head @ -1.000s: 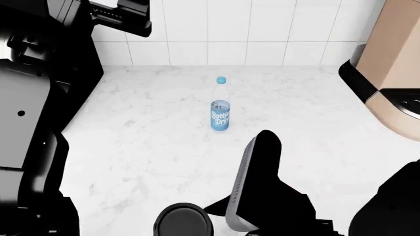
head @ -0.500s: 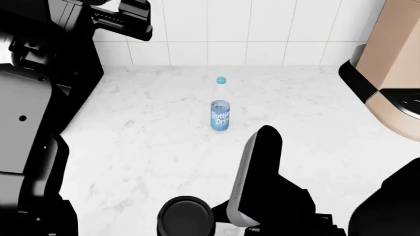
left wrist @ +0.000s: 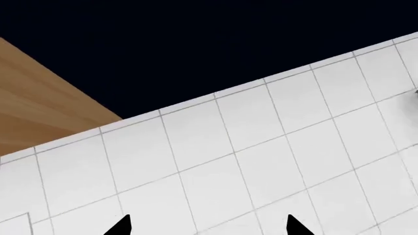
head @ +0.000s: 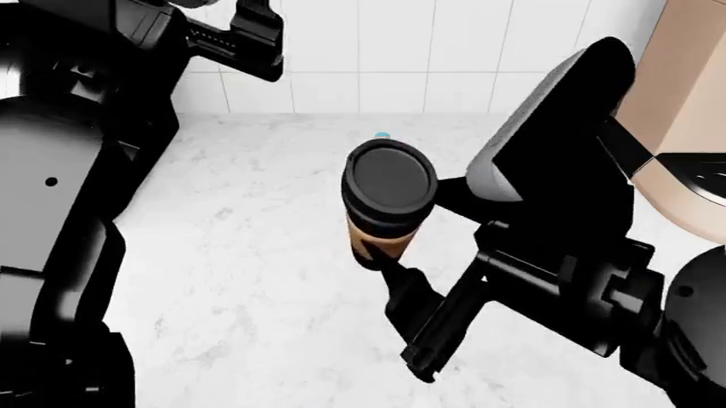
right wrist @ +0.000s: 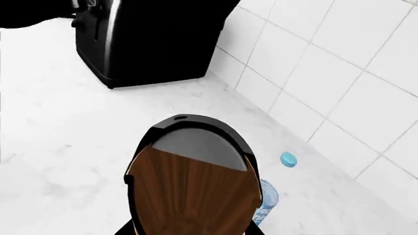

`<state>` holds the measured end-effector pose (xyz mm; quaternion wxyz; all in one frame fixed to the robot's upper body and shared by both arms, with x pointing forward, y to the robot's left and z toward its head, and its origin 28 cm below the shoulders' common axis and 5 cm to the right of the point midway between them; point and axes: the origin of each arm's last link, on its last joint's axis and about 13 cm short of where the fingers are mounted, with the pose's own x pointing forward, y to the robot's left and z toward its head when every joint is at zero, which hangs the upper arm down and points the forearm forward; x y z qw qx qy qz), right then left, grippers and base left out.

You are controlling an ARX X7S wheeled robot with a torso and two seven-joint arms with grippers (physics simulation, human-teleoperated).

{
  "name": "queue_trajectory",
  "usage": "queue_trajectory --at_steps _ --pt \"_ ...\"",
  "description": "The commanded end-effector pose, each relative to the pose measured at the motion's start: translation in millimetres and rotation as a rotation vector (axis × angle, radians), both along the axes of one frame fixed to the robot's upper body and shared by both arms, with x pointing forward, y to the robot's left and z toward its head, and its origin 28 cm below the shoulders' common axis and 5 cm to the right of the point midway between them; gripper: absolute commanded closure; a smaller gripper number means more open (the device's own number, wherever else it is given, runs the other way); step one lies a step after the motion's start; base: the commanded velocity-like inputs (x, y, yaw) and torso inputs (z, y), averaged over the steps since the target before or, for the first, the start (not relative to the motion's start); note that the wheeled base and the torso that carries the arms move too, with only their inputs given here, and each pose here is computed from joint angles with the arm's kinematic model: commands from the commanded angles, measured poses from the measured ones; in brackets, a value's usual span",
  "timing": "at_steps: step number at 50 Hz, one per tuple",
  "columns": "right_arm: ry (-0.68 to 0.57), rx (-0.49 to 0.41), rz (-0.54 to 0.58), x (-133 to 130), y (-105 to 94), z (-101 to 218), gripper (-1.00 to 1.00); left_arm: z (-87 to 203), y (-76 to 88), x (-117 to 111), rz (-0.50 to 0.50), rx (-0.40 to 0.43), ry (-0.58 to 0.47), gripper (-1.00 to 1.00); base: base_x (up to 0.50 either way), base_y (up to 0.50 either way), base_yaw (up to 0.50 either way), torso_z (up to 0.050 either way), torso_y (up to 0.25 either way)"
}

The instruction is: Move the drinks to the dining counter.

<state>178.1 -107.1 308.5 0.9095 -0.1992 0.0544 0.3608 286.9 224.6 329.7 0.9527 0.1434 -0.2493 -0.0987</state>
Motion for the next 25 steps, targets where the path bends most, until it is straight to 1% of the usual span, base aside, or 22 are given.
queue_trajectory --at_steps 1,2,3,4,5,7,8,9,10,12,13,14,15,18,20,23,24,25 --pt "-0.120 0.038 -0.202 14.7 -6.2 19.4 1.00 -8.6 1.5 12.1 -0.191 -0.072 0.148 -1.00 0.00 0.00 0.00 0.000 0.000" --pt "-0.124 0.037 -0.199 13.7 -5.4 21.0 1.00 -12.2 1.6 18.4 -0.134 0.035 0.171 -1.00 0.00 0.00 0.00 0.000 0.000" --pt "-0.130 0.033 -0.198 13.2 -4.9 22.2 1.00 -13.5 2.2 22.0 -0.137 0.040 0.174 -1.00 0.00 0.00 0.00 0.000 0.000" --pt "-0.137 0.033 -0.199 13.1 -4.3 24.7 1.00 -15.6 4.8 29.3 -0.137 0.047 0.216 -1.00 0.00 0.00 0.00 0.000 0.000" --pt "-0.138 0.035 -0.199 13.1 -4.0 25.6 1.00 -16.9 5.7 32.0 -0.149 0.047 0.239 -1.00 0.00 0.00 0.00 0.000 0.000" --pt "-0.143 0.035 -0.199 13.3 -3.1 27.1 1.00 -20.5 7.7 38.2 -0.142 0.087 0.269 -1.00 0.00 0.00 0.00 0.000 0.000" --pt "-0.146 0.035 -0.198 13.5 -2.5 27.7 1.00 -22.6 9.3 41.7 -0.152 0.104 0.289 -1.00 0.00 0.00 0.00 0.000 0.000" --pt "-0.147 0.036 -0.200 13.6 -2.2 28.4 1.00 -23.3 10.1 41.8 -0.186 0.110 0.294 -1.00 0.00 0.00 0.00 0.000 0.000" --pt "-0.149 0.036 -0.202 13.6 -2.3 28.8 1.00 -24.8 12.8 42.9 -0.144 0.156 0.280 -1.00 0.00 0.00 0.00 0.000 0.000" --pt "-0.148 0.035 -0.206 13.9 -2.6 29.1 1.00 -24.6 15.0 43.3 -0.156 0.121 0.290 -1.00 0.00 0.00 0.00 0.000 0.000" --pt "-0.150 0.036 -0.209 14.0 -2.9 29.9 1.00 -24.4 16.4 42.7 -0.154 0.125 0.286 -1.00 0.00 0.00 0.00 0.000 0.000" --pt "-0.151 0.041 -0.212 13.8 -3.1 31.2 1.00 -24.8 18.2 41.5 -0.185 0.113 0.315 -1.00 0.00 0.00 0.00 0.000 0.000" --pt "-0.152 0.046 -0.213 13.5 -3.2 32.2 1.00 -23.9 20.3 41.1 -0.182 0.107 0.320 -1.00 0.00 0.00 0.00 0.000 0.000" --pt "-0.154 0.049 -0.221 14.1 -2.9 33.5 1.00 -17.6 27.2 39.7 -0.184 0.099 0.319 -1.00 0.00 0.00 0.00 0.000 0.000" --pt "-0.155 0.047 -0.216 12.5 -2.2 34.3 1.00 -13.2 34.8 39.9 -0.152 0.107 0.314 -1.00 0.00 0.00 0.00 0.000 0.000" --pt "-0.154 0.050 -0.215 11.9 -2.5 35.4 1.00 -10.5 41.6 36.7 -0.177 0.091 0.357 -1.00 0.00 0.00 0.00 0.000 0.000" --pt "-0.155 0.049 -0.219 12.3 -2.9 35.6 1.00 -9.5 45.5 35.4 -0.164 0.108 0.355 -1.00 0.00 0.00 0.00 0.000 0.000" --pt "-0.154 0.051 -0.221 12.3 -3.0 35.9 1.00 -7.9 48.4 34.2 -0.172 0.095 0.364 -1.00 0.00 0.00 0.00 0.000 0.000"
